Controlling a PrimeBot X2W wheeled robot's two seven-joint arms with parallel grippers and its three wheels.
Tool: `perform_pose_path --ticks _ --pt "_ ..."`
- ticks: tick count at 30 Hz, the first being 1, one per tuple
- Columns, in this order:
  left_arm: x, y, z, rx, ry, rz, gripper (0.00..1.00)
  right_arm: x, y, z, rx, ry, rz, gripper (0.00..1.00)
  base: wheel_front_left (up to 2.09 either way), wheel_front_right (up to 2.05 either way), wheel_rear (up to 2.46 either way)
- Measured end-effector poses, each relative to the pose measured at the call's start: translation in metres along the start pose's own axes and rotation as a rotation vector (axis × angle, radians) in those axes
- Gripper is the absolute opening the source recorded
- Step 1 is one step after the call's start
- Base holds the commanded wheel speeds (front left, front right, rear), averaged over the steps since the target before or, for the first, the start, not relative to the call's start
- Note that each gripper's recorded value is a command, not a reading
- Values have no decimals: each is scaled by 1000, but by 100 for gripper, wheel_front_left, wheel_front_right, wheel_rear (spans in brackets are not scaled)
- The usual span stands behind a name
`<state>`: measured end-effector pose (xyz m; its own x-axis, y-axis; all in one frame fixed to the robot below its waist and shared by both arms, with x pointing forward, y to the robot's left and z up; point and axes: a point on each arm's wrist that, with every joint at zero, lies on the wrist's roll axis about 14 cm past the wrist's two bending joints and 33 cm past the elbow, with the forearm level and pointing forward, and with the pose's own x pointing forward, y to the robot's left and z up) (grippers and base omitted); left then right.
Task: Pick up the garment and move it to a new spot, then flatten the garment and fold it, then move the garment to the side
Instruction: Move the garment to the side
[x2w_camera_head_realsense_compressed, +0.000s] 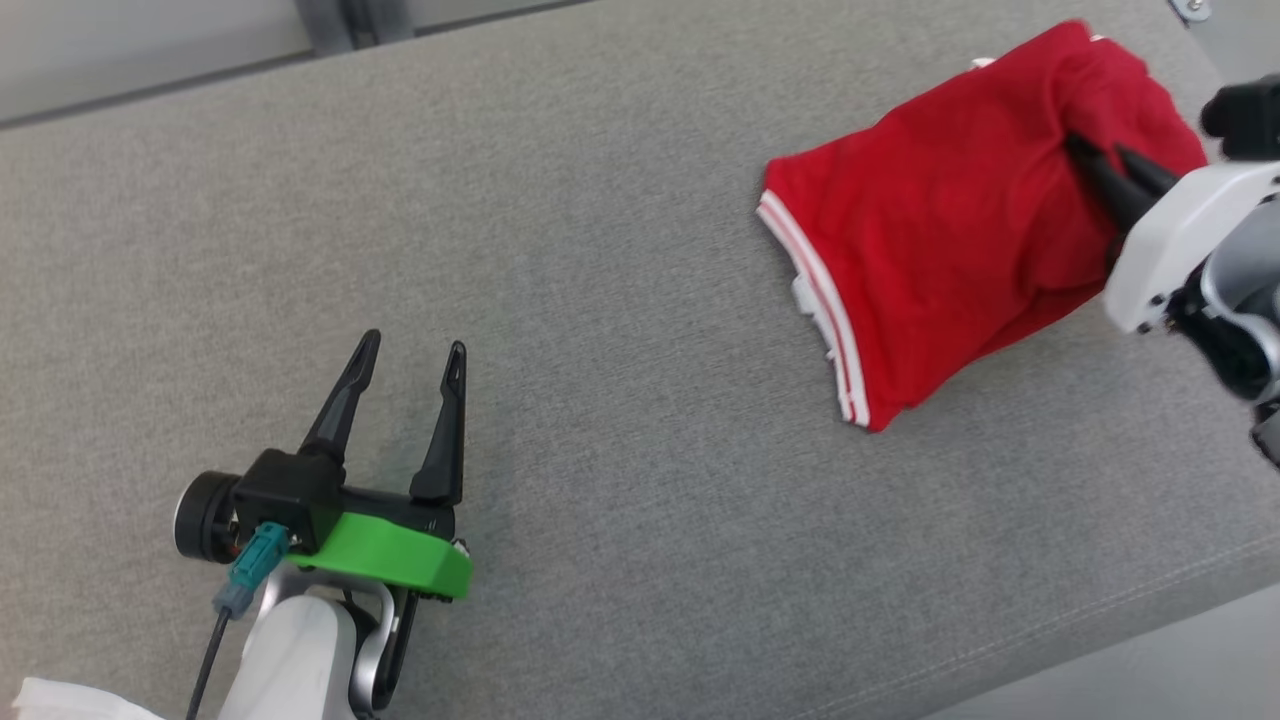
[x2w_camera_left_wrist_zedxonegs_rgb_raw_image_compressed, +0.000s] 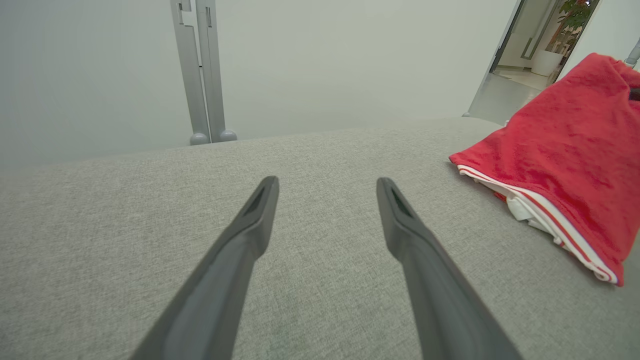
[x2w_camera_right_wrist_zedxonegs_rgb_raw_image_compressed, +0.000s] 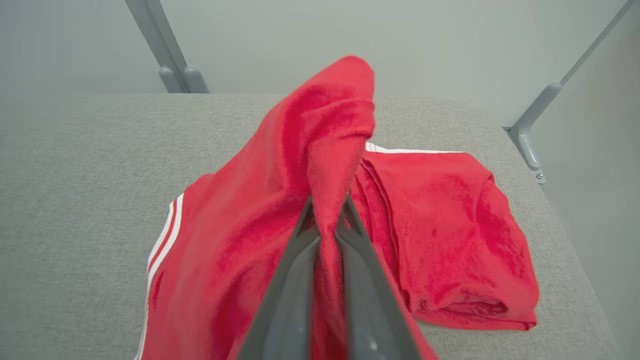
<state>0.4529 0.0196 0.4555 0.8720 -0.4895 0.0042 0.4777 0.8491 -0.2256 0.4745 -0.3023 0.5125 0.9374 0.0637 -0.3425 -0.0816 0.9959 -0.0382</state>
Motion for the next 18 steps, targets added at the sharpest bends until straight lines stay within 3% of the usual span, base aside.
perform_pose_path --ticks 9,18 --pt "4 20 -20 -6 48 27 100 27 -33 6 -66 55 -40 0 0 0 0" --pt "8 35 -39 -1 96 39 100 35 -90 -1 -17 96 -165 0 0 0 0"
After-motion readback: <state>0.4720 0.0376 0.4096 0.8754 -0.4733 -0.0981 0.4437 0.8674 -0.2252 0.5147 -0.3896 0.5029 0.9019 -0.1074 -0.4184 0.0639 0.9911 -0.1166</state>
